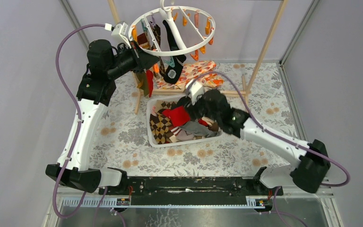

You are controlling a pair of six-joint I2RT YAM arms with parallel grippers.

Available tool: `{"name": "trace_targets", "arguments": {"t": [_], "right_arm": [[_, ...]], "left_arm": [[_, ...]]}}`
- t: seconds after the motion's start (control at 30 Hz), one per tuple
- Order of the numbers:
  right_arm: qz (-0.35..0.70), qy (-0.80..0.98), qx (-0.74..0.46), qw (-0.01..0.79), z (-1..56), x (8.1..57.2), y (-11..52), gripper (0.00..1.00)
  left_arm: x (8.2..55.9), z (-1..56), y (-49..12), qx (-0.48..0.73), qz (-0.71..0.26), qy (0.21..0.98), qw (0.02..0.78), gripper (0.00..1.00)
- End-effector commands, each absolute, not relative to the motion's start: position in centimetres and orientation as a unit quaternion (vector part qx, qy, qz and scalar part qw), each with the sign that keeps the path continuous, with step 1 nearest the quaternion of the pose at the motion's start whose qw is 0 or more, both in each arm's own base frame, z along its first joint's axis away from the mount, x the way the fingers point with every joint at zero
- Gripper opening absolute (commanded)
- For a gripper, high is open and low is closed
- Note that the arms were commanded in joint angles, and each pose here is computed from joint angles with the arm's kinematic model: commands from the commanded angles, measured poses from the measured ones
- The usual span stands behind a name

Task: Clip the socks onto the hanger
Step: Pick up the sock from the bin.

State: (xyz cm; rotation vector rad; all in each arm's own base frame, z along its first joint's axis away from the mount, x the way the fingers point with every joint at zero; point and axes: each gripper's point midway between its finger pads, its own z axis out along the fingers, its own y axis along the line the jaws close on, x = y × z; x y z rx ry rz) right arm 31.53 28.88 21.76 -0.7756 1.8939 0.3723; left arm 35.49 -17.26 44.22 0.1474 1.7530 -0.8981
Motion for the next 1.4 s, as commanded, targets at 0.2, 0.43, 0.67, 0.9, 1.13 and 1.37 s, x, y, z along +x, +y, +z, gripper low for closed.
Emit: {"name": "trace_targets", "arguments": {"t": [0.2,0.43,0.67,0.9,1.13,1.37], "right_arm": [[0.095,0.588,-0.635,0.492,19.3,23.4,34.9,0.66],[0.051,0.572,-0.676,0.462,16.5,24.4,36.3,0.65],[0.000,0.563,-0.677,0.474,15.3,26.7,37.2,0.62],[-0.010,0.564,-0.644,0.517,16.1,28.3,38.5,0.50],[-0.007,0.575,-0.618,0.536,17.1,28.7,38.7,0.39],[0.063,0.600,-0.572,0.556,20.3,27.8,38.6,0.26]], "left_arm": [[35.7,44.4,-17.2,0.067,-0.378,0.739,0.553,0.02],[35.6,44.5,-17.2,0.070,-0.379,0.739,0.552,0.03],[35.6,44.6,-17.3,0.071,-0.382,0.739,0.550,0.05],[35.4,44.7,-17.4,0.075,-0.384,0.740,0.547,0.05],[35.2,44.7,-17.4,0.080,-0.383,0.740,0.548,0.05],[35.1,44.5,-17.6,0.083,-0.386,0.741,0.543,0.05]]}}
